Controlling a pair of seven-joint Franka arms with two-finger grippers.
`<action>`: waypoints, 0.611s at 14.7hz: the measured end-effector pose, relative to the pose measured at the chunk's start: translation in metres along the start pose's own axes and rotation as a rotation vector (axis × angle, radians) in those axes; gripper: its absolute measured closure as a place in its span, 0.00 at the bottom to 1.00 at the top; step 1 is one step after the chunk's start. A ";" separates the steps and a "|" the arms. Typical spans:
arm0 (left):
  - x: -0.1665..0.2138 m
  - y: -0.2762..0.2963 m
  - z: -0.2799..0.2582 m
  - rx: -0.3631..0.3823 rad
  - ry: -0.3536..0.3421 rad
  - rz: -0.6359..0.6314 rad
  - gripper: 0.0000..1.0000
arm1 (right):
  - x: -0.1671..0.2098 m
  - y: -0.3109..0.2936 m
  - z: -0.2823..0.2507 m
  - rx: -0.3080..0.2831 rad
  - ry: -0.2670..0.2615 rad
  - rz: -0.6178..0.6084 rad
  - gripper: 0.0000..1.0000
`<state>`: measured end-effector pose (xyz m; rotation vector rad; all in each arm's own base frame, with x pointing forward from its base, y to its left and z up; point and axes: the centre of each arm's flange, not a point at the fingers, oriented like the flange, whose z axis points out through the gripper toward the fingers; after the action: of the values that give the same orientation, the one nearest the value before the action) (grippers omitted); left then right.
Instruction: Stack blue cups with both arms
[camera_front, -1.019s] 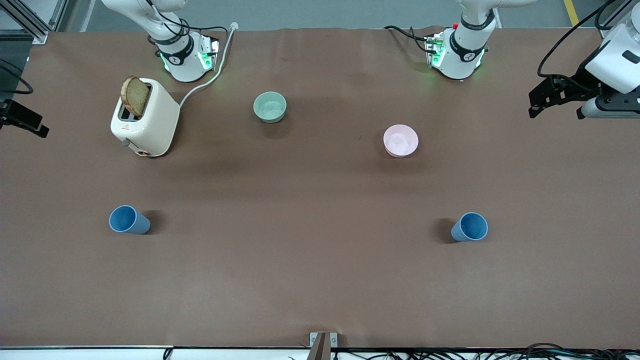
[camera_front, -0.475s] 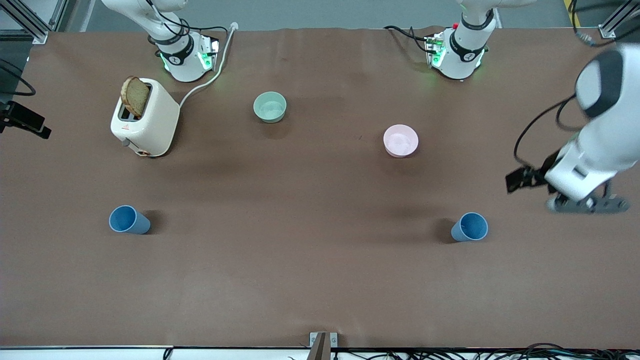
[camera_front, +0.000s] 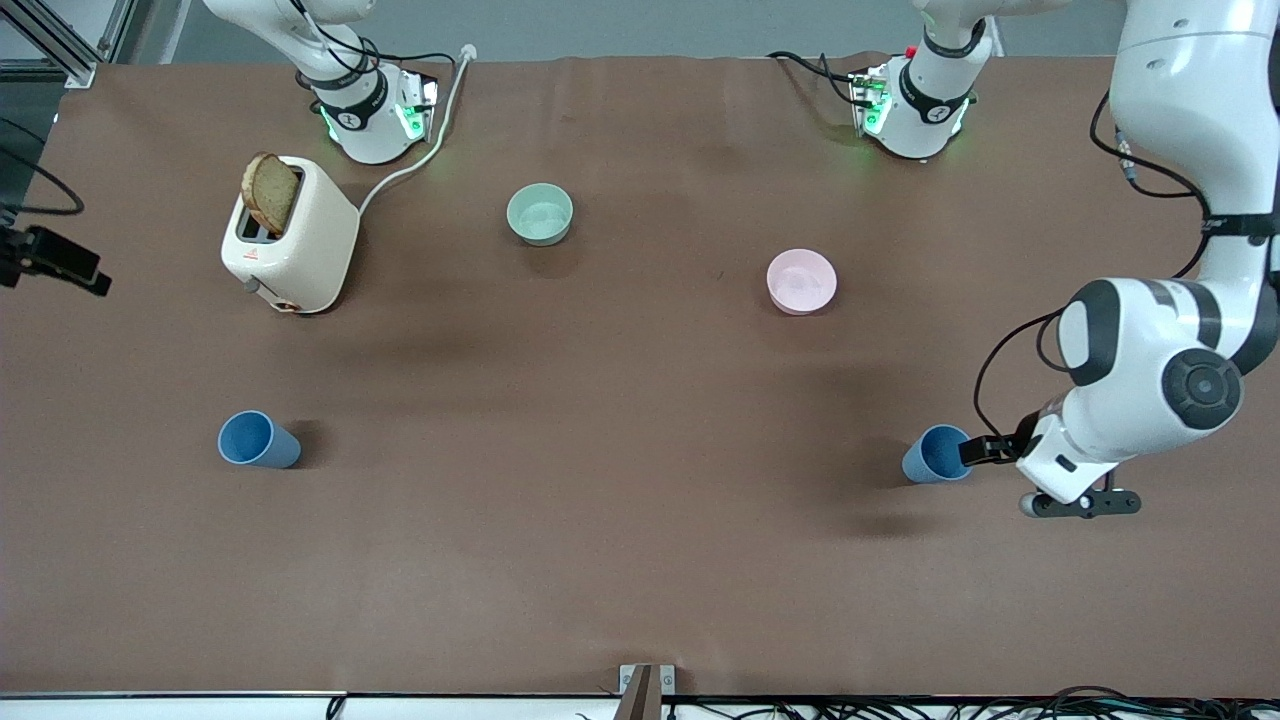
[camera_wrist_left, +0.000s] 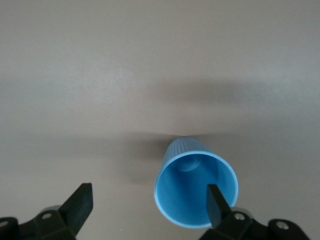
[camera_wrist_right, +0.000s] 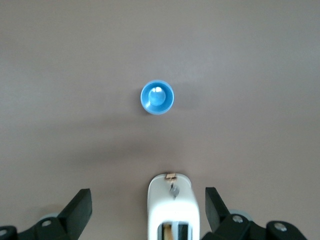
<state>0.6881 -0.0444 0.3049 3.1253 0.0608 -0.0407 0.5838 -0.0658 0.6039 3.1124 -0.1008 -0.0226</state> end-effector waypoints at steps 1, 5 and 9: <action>0.000 0.001 0.008 0.000 -0.011 -0.001 0.00 | 0.011 0.007 0.024 -0.003 0.004 -0.017 0.00; -0.002 0.007 0.034 0.001 -0.047 0.000 0.24 | 0.044 0.032 0.129 -0.018 0.025 -0.048 0.00; -0.003 0.007 0.047 0.001 -0.066 0.001 0.62 | 0.068 0.032 0.222 -0.032 0.017 -0.057 0.00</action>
<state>0.6844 -0.0526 0.2581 3.1222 0.0578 -0.1432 0.6464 -0.1083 0.3821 3.0824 -0.0115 0.0004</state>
